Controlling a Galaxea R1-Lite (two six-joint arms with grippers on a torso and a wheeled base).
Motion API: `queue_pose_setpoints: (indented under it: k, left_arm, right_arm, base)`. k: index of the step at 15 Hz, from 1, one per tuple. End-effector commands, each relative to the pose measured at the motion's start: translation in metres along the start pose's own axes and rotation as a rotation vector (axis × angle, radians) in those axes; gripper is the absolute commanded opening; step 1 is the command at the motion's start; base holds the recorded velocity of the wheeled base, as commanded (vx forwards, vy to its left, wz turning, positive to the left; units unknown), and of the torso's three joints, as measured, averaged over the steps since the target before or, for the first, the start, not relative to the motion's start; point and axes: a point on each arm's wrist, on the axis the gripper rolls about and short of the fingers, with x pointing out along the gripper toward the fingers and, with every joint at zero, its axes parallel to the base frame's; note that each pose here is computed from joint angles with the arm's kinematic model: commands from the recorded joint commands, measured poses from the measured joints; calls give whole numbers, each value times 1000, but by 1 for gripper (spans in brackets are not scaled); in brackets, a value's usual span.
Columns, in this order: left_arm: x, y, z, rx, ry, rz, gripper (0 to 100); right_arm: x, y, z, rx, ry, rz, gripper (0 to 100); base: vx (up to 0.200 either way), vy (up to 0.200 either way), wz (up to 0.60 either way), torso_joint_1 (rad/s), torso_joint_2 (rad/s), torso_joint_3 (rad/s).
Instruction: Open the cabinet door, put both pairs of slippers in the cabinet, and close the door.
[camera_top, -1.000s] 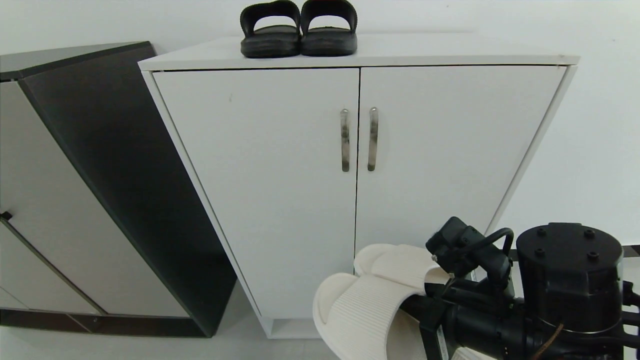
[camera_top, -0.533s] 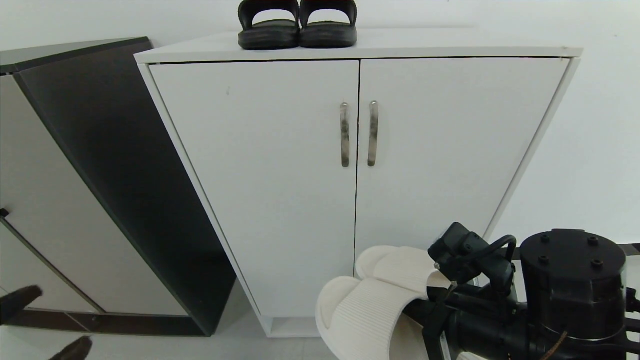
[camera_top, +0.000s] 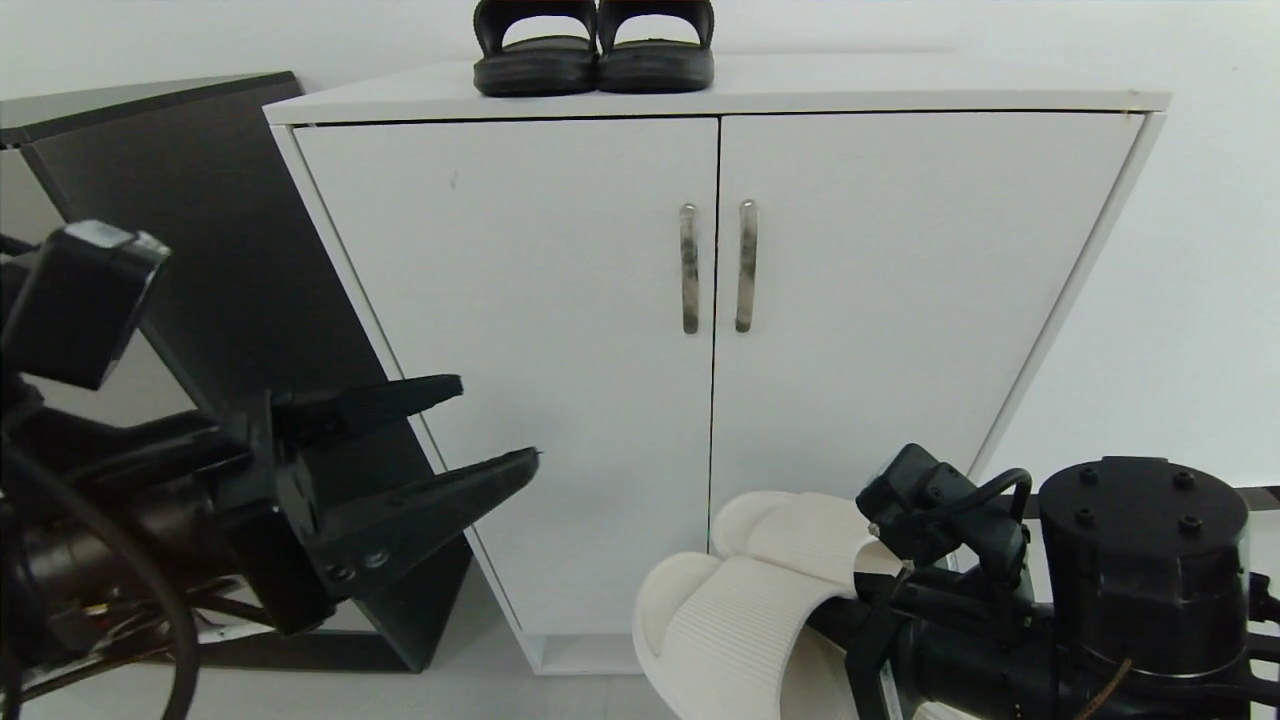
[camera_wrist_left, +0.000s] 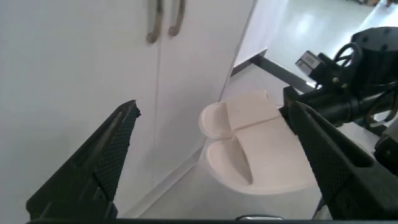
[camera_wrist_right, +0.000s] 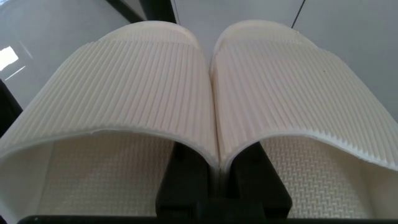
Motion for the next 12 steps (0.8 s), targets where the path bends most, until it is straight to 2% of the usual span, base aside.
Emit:
queue_pose_setpoints:
  k: [1,3,4,5,6,8,12]
  left_arm:
    - [46,0,-4,-31,69,-69,100]
    - [73,-4,-7,-72,97,-109,100]
    - [85,-2,-9,-83,101,-113,100]
    - [97,-1,-13,-79,81,-125,100]
    - [109,-4,-16,-76,41,-150,100]
    - [130,-4,-9,-87,2,-176,100]
    - [148,-5,20,-134,62,-344,100]
  right_arm:
    - [0,0,0,1,1,-1,0]
    - [3,0,-1,-1,6,1,0]
    - [3,0,-1,-1,7,1,0]
    - [4,0,-2,-1,11,1,0]
    - [5,0,-2,-2,12,1,0]
    - [5,1,-6,-9,26,7,0]
    - [2,1,-8,-28,31,18,0]
  base:
    - [0,0,0,0,0,0]
    - [0,0,0,0,0,0]
    - [0,0,0,0,0,0]
    - [0,0,0,0,0,0]
    - [0,0,0,0,0,0]
    - [0,0,0,0,0,0]
    - [0,0,0,0,0,0]
